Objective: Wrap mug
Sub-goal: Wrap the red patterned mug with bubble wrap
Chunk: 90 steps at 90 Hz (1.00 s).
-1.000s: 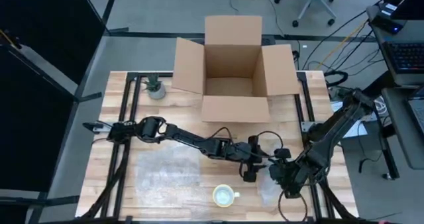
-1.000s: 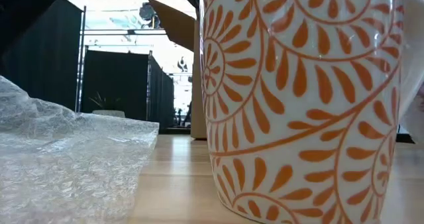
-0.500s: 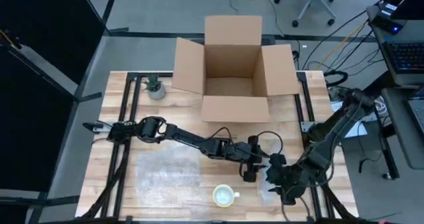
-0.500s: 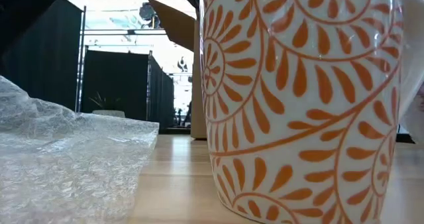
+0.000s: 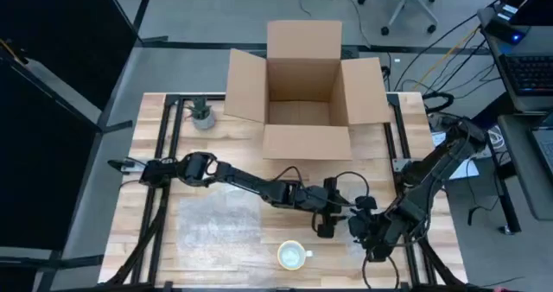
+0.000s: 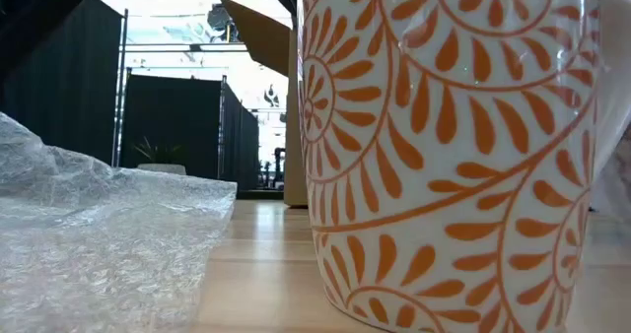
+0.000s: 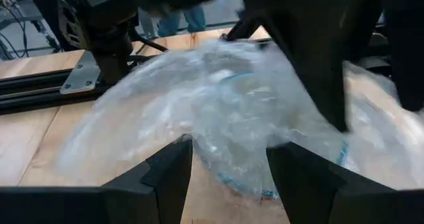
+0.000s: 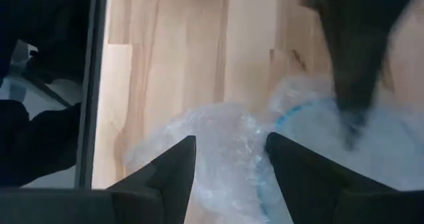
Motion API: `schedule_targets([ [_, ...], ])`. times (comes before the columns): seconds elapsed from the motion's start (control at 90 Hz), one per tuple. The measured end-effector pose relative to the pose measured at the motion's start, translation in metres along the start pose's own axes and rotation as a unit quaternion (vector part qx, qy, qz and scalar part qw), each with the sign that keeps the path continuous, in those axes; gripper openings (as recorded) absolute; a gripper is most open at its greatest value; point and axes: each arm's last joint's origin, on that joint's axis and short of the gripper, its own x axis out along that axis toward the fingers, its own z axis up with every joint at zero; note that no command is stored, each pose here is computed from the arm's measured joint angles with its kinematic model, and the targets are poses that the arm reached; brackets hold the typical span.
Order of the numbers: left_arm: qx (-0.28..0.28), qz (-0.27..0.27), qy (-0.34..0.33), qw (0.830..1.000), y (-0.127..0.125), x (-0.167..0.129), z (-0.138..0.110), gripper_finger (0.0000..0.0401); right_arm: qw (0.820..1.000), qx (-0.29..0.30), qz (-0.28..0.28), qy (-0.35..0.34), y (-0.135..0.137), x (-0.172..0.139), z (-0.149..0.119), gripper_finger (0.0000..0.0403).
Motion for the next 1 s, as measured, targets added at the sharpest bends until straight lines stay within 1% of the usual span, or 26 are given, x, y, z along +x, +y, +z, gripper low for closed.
schedule_targets([
  [0.122, 0.000, 0.000, -0.003, 1.000, 0.000, 0.000, 0.000, 0.0187, 1.000, -0.014, -0.017, 0.000, -0.001, 0.002, -0.001, 0.0180],
  [0.244, 0.000, 0.000, -0.003, 1.000, 0.000, 0.000, 0.000, 0.0187, 0.999, -0.026, -0.030, 0.007, -0.001, 0.009, -0.002, 0.0180],
  [0.411, -0.001, -0.001, -0.005, 1.000, 0.000, 0.000, 0.000, 0.0187, 0.997, -0.016, -0.062, 0.036, -0.005, 0.031, -0.013, 0.0180],
  [0.5, -0.001, 0.000, -0.007, 1.000, 0.000, 0.000, 0.001, 0.0187, 0.997, -0.015, -0.067, 0.040, -0.005, 0.042, -0.017, 0.0180],
  [0.678, -0.001, 0.000, -0.009, 1.000, 0.001, 0.000, 0.001, 0.0187, 0.995, -0.043, -0.074, 0.048, -0.007, 0.060, -0.022, 0.0180],
  [0.833, -0.001, 0.000, -0.009, 1.000, 0.001, 0.000, 0.001, 0.0187, 0.995, -0.048, -0.071, 0.052, -0.007, 0.057, -0.020, 0.0180],
  [1.0, -0.001, 0.000, -0.006, 1.000, 0.000, 0.000, 0.001, 0.0187, 0.997, -0.048, -0.054, 0.040, -0.004, 0.036, -0.008, 0.0180],
])
